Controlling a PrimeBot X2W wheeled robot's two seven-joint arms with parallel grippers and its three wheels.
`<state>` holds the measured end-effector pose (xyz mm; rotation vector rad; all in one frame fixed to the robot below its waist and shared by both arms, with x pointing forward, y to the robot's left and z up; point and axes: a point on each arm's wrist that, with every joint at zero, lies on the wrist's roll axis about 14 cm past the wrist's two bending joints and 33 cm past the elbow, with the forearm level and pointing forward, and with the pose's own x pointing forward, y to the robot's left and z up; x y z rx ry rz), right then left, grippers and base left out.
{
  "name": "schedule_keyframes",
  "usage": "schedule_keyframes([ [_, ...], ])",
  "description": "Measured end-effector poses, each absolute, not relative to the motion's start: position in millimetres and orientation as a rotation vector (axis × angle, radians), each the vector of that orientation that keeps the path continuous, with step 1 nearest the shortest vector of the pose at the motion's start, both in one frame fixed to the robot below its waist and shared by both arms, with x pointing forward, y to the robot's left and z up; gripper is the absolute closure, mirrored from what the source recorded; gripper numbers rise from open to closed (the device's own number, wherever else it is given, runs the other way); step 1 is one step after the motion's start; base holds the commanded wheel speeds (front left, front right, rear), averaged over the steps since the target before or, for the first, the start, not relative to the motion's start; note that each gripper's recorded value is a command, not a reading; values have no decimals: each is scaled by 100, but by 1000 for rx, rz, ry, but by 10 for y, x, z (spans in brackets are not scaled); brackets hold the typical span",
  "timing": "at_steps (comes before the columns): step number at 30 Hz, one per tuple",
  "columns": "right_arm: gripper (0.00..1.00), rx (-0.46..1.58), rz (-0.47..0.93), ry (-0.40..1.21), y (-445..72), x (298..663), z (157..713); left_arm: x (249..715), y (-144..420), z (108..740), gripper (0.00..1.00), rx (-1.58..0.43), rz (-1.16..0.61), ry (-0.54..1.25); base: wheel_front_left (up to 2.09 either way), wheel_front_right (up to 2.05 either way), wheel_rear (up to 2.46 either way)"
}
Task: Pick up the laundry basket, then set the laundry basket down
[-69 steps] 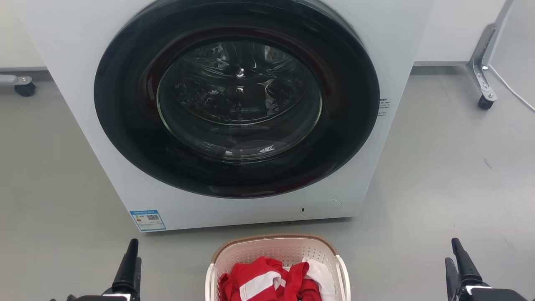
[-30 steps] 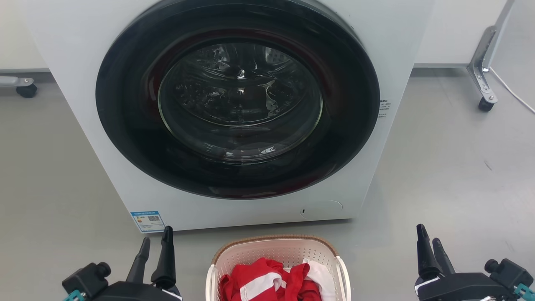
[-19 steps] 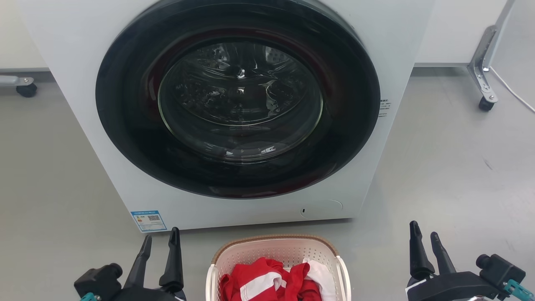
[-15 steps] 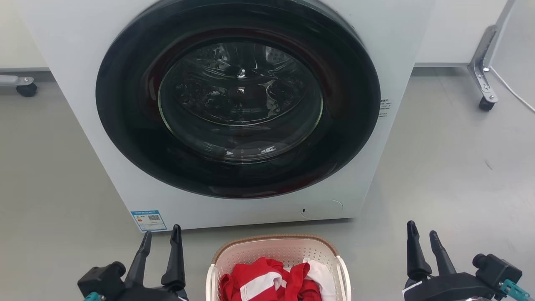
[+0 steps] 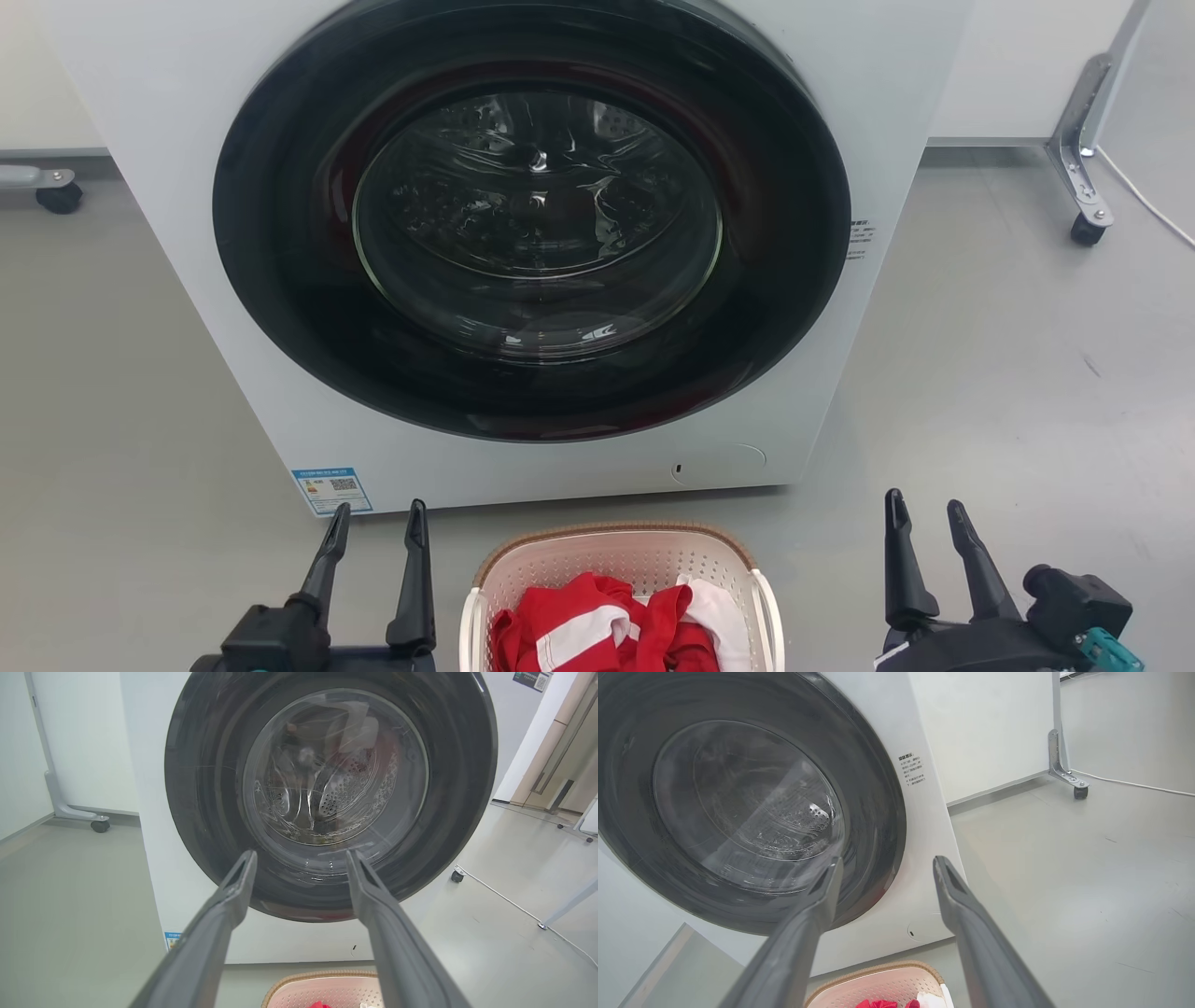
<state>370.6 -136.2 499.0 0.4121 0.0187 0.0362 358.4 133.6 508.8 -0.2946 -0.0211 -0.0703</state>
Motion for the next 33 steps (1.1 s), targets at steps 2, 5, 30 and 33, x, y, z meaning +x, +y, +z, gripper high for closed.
schedule_keyframes([
  [2, 0, 384, 45, 6, -1342, 3706, 5013, 3584, 1321, 5122, 0, -265, -76, -38, 0, 0, 0],
  [5, 0, 347, 53, -11, -1315, 3705, 5044, 3580, 1280, 5178, 0, -218, -89, -63, 0, 0, 0],
  [30, 0, 179, 98, -87, -1193, 3708, 5171, 3529, 1199, 5293, 0, -47, -111, -142, 0, 0, 0],
  [33, 0, 180, 98, -86, -1195, 3711, 5168, 3531, 1207, 5291, 0, -47, -109, -142, 0, 0, 0],
])
